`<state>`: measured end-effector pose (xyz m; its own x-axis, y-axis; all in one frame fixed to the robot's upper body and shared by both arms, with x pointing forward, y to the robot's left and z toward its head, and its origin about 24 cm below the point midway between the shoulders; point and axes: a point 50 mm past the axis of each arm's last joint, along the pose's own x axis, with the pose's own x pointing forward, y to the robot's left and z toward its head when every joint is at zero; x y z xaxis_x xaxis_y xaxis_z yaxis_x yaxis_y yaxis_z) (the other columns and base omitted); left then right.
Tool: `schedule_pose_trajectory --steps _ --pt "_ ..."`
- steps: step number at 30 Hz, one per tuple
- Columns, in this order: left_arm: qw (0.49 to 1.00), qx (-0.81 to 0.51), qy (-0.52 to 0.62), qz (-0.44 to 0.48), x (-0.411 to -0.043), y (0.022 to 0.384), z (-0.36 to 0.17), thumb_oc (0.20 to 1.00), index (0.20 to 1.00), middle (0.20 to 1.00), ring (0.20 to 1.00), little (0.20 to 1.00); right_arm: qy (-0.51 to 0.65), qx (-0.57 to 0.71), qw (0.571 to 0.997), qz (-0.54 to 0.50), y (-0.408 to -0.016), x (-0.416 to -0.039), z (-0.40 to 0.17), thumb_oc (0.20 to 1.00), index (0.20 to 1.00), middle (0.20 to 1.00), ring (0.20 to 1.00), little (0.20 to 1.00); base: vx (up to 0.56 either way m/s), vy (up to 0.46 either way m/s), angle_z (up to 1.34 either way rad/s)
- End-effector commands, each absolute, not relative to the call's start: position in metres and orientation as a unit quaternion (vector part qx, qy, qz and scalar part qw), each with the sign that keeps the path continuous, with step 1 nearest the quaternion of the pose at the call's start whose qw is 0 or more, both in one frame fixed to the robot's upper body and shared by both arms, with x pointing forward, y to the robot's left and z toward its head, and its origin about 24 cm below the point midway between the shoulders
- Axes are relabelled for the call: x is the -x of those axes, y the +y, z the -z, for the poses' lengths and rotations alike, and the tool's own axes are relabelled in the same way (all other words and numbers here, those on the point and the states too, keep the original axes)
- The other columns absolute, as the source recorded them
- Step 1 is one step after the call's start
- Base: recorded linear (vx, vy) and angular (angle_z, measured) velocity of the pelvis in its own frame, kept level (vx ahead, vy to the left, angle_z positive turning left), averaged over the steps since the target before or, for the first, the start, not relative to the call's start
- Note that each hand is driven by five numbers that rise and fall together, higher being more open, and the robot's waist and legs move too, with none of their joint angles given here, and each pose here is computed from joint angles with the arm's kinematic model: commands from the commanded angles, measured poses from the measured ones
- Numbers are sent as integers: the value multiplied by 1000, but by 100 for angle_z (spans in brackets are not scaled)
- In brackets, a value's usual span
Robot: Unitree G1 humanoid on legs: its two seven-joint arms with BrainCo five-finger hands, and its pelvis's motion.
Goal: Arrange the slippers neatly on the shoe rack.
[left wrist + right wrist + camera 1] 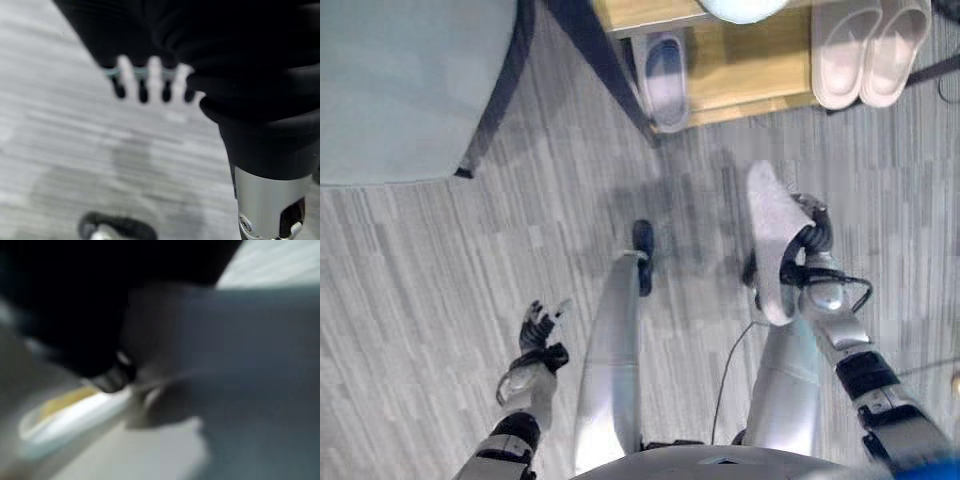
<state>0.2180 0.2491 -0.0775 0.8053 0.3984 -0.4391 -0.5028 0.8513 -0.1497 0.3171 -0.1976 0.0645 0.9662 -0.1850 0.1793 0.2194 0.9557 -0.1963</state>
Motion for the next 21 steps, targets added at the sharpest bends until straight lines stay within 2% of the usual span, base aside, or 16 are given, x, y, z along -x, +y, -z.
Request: schedule_pose_trajectory --steps 1,11,16,21 --pt "956 129 160 -208 -225 233 65 1000 1000 1000 1000 1000 -187 179 958 121 -225 -315 -119 200 200 200 200 200 129 -463 -5" --pt "945 111 201 -232 -213 239 78 1000 1000 1000 1000 1000 -170 196 959 112 -223 -309 -106 200 200 200 200 200 117 -358 47" --pt "937 125 229 -232 -211 230 89 1000 1000 1000 1000 1000 -170 189 959 123 -224 -311 -108 200 200 200 200 200 178 -77 29" --pt "905 127 292 -282 -195 237 109 1000 1000 1000 1000 1000 -149 163 969 107 -209 -312 -94 200 200 200 200 200 321 32 -23"
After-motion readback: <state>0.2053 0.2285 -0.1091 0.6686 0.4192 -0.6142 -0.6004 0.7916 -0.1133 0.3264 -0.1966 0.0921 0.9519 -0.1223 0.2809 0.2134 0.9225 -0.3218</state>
